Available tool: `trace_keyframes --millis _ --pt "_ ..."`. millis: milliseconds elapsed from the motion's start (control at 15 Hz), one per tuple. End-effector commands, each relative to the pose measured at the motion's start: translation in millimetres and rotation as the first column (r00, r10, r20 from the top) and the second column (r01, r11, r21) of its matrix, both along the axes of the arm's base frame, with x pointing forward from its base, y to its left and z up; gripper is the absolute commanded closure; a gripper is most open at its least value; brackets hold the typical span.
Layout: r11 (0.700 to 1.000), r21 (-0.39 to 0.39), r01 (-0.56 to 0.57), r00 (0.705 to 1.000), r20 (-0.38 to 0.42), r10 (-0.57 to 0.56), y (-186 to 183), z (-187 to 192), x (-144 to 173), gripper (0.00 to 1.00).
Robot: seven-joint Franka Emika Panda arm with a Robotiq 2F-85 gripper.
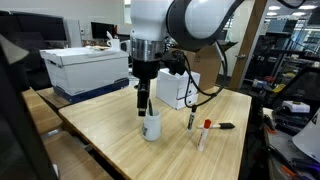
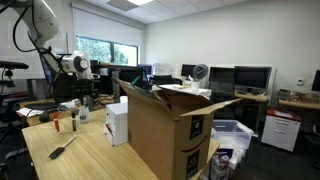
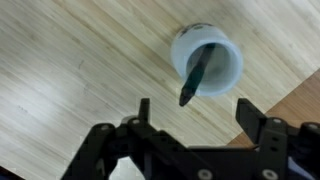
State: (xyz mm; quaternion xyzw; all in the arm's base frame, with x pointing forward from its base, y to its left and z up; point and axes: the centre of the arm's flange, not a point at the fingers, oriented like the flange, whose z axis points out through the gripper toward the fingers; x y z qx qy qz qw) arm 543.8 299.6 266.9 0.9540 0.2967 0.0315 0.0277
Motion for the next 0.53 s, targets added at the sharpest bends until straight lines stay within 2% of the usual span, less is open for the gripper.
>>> trace_keyframes --millis 0,467 --pt "0.999 -0.008 0.04 0.999 0.009 -0.04 -5.8 6.4 0.4 0.0" --pt "0.998 -0.021 0.058 0.998 0.007 -0.058 -12.4 14.5 -4.9 0.0"
